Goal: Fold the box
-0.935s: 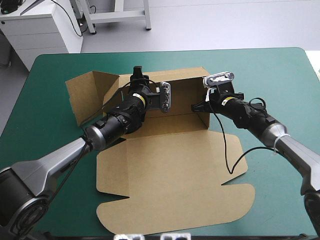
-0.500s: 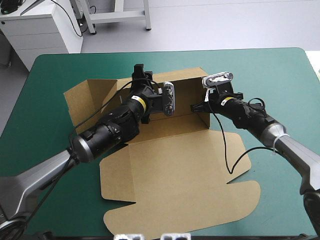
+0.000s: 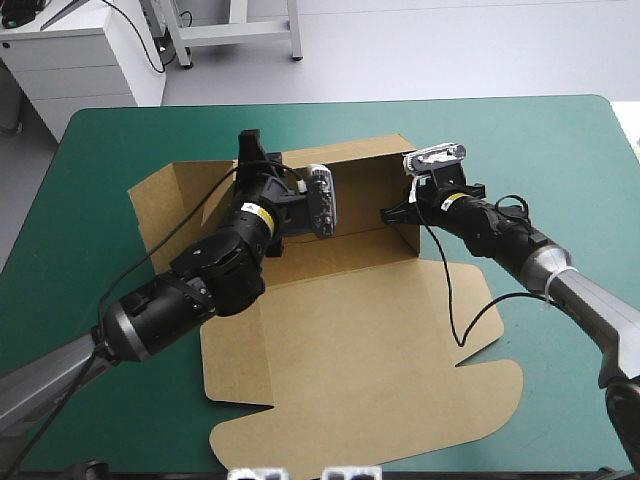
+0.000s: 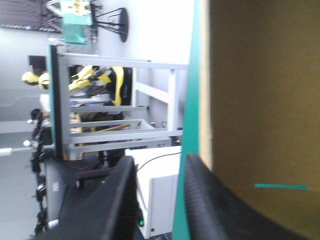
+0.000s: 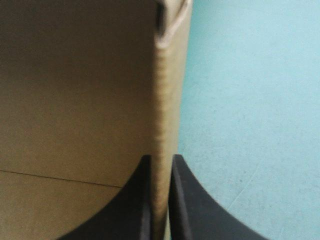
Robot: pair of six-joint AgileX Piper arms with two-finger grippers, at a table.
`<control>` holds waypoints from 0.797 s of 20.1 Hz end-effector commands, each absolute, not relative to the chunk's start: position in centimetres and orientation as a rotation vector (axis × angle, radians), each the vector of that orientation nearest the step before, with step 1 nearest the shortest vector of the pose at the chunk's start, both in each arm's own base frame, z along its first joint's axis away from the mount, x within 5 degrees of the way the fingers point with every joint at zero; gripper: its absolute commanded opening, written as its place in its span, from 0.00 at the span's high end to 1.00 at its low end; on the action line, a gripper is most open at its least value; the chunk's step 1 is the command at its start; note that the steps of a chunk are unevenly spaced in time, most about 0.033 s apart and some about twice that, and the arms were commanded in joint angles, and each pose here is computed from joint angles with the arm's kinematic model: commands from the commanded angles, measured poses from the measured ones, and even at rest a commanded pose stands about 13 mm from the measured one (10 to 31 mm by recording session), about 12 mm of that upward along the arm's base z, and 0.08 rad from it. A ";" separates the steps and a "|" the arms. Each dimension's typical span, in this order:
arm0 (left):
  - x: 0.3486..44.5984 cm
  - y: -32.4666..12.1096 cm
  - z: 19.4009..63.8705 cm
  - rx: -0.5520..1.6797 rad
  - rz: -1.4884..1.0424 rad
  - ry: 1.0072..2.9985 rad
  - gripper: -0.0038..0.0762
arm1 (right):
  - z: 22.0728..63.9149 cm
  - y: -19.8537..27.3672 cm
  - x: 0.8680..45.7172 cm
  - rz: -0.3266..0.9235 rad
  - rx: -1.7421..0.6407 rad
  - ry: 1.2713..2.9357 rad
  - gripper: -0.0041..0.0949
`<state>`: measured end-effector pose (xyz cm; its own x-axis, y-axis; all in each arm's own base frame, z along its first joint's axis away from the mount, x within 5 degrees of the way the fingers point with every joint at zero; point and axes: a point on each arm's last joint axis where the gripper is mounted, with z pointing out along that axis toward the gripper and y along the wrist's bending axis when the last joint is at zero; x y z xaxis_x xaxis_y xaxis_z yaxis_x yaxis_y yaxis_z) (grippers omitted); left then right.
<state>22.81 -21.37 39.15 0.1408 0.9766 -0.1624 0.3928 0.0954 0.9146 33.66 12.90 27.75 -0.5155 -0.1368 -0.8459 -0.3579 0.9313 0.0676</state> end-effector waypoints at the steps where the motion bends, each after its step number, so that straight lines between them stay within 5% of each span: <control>1: 22.4 -18.9 43.9 1.235 0.852 1.315 0.95 | 28.0 13.2 33.1 0.308 -0.376 2.152 0.97; 5: 25.0 -13.6 47.8 0.888 0.787 1.475 0.95 | 29.1 13.4 33.1 0.320 -0.416 2.227 0.97; 11: 28.5 -4.6 47.3 0.514 0.487 1.798 0.95 | 34.0 12.8 33.5 0.192 -0.461 2.281 0.97; 16: 27.6 -1.8 46.9 0.428 0.274 1.831 0.96 | 37.4 12.1 34.1 0.103 -0.457 2.299 0.97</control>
<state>29.35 -2.28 44.22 -0.4028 0.4756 -0.7820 0.1735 0.8786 0.4450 34.30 12.74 33.64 -0.6991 -0.2997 -0.6492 -0.3718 0.9279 -0.0280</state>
